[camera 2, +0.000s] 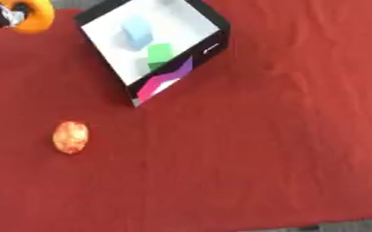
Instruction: Pick up objects on the table and place them in the box.
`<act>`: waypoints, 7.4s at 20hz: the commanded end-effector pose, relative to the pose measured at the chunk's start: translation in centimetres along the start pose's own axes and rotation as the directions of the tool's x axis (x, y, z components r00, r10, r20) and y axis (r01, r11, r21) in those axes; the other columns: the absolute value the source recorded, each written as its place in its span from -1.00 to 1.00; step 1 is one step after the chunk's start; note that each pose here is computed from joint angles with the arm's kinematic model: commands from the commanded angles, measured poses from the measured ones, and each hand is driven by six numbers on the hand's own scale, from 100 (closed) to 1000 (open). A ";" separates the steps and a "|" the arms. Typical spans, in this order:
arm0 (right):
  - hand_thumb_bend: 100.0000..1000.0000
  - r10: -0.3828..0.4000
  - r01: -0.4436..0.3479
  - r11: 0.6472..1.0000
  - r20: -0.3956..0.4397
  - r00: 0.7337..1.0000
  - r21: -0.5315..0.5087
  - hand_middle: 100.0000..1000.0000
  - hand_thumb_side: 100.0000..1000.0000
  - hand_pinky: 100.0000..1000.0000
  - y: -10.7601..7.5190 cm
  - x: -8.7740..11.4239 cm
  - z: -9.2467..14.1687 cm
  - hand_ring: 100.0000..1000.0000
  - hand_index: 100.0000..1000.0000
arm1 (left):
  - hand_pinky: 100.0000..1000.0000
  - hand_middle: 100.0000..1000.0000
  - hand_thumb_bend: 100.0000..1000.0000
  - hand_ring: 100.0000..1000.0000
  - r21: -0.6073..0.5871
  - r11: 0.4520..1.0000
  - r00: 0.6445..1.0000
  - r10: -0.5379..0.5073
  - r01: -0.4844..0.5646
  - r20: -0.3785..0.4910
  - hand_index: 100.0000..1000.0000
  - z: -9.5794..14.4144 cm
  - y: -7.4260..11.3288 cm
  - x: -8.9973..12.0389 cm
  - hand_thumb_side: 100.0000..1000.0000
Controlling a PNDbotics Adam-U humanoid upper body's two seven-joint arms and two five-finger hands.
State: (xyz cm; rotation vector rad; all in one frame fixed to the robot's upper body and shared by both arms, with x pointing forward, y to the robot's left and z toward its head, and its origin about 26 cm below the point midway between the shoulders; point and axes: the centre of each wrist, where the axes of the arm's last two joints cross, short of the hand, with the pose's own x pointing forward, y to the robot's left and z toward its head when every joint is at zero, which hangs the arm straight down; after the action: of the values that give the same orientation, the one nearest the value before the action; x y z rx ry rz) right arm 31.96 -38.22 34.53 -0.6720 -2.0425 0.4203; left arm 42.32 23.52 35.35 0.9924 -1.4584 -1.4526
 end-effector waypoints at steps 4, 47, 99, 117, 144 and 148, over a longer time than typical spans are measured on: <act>0.03 0.019 -0.018 1.000 0.036 0.999 -0.022 0.40 -0.24 0.82 -1.4 1.2 -0.3 0.49 0.59 | 0.52 0.16 -1.00 0.35 0.104 0.993 0.992 -0.073 0.062 0.102 0.16 1.3 4.4 4.7 -1.00; 0.01 -0.008 0.009 1.000 0.106 0.994 -0.010 0.38 -0.26 0.82 -1.1 3.3 -1.2 0.49 0.59 | 0.68 0.46 -0.13 0.51 0.150 0.989 0.965 -0.026 -0.014 0.261 0.73 -0.5 4.4 5.9 -0.32; -0.14 0.004 -0.003 0.999 0.050 0.999 -0.034 0.38 -0.21 0.82 -0.7 1.7 -0.1 0.48 0.58 | 0.56 0.47 0.09 0.27 -0.450 0.873 0.966 0.247 -0.189 0.073 0.72 10.0 -11.4 5.7 -0.34; -0.18 0.002 0.000 0.999 0.041 0.999 -0.040 0.38 -0.19 0.82 -0.6 1.3 0.0 0.48 0.58 | 0.52 0.43 -0.32 0.28 -0.444 0.891 0.987 0.146 -0.100 0.071 0.58 8.2 -14.0 4.4 -0.76; -0.22 0.001 0.000 0.999 0.014 1.000 -0.053 0.39 -0.17 0.82 -0.6 0.6 0.2 0.48 0.59 | 0.39 0.22 -1.00 0.15 -0.265 0.963 0.990 0.080 -0.046 0.120 0.29 7.7 -14.6 4.3 -0.89; -0.23 0.005 -0.005 0.999 0.007 1.000 -0.054 0.39 -0.17 0.82 -0.7 0.4 0.3 0.48 0.59 | 0.38 0.17 -1.00 0.12 -0.200 0.975 0.983 0.123 -0.094 0.135 0.21 9.1 -12.9 4.8 -0.91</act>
State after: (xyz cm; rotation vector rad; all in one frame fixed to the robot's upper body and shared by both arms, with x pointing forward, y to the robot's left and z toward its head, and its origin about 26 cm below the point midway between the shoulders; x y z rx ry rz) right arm 31.88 -38.22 33.79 -0.6676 -2.0413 0.3725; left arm 32.35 21.25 20.96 0.6409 -1.3796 -1.6021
